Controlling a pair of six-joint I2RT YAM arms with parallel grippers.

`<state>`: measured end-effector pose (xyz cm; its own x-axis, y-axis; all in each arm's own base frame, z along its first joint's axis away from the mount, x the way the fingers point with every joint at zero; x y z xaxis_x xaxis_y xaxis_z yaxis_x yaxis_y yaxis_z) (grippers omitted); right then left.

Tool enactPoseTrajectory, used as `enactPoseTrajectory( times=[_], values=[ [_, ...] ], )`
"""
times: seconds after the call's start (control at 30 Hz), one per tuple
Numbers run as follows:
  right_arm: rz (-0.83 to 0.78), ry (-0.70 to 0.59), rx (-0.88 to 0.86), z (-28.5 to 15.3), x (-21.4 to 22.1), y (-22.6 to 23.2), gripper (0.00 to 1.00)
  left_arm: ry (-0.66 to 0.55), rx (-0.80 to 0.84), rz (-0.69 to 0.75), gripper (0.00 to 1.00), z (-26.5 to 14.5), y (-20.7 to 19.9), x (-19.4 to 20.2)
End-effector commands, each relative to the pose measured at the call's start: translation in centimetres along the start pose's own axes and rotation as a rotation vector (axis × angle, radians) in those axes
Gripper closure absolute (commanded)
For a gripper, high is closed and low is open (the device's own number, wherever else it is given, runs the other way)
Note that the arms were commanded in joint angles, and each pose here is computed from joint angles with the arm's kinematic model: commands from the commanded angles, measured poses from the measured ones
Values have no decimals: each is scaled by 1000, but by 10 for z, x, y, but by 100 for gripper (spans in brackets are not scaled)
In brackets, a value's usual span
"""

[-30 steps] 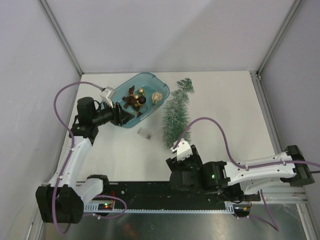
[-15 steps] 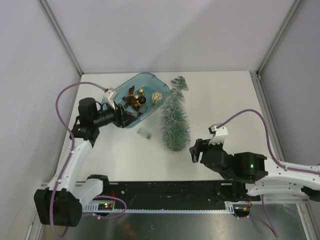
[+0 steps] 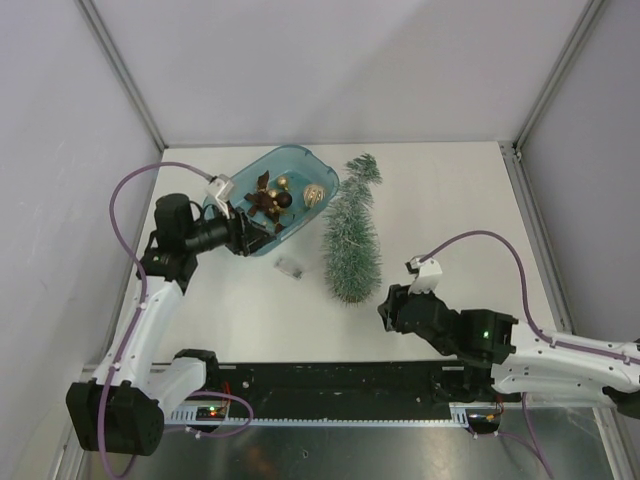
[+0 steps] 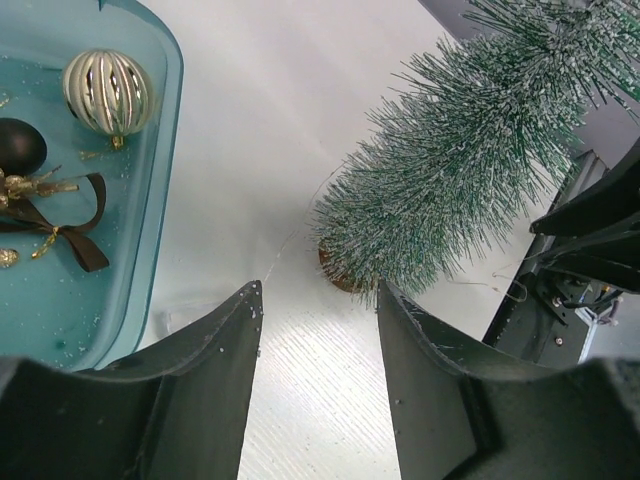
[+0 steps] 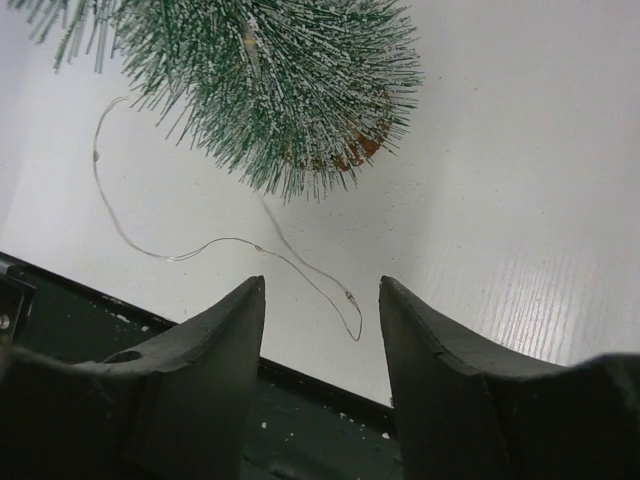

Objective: Decorate the small christmas tree

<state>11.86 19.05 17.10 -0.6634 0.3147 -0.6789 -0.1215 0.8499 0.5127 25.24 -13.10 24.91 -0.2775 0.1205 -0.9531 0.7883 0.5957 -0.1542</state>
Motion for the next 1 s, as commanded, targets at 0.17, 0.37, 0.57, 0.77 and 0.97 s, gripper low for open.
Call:
enactPoseTrajectory(
  times=[0.17, 0.37, 0.57, 0.77, 0.97],
  values=[
    [40, 0, -65, 12, 5, 6, 82, -34, 43, 16, 46, -6, -12, -23],
    [52, 36, -88, -6, 24, 5, 100, -20, 110, 7, 46, -8, -24, -18],
    [-25, 51, -190, -17, 49, 31, 100, 10, 212, 32, 46, -14, -42, -8],
    [-152, 37, -248, -14, 59, 62, 100, -6, 313, 37, 46, -22, -62, -12],
    [-281, -12, -264, -7, 52, 90, 100, -22, 399, 60, 46, -28, -76, -12]
  ],
)
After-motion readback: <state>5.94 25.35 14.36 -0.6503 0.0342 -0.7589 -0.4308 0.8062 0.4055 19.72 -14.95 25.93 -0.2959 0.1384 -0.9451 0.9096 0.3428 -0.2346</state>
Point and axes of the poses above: each gripper's point midway between its finger pads, its own z axis out along the fingers, its own y axis along the line the jaws close on, x = y × z, the point moved 3 cm from there along -z, back along the fingers, and after that the axes turned 15 degrees about z, right-handed, at the moved point
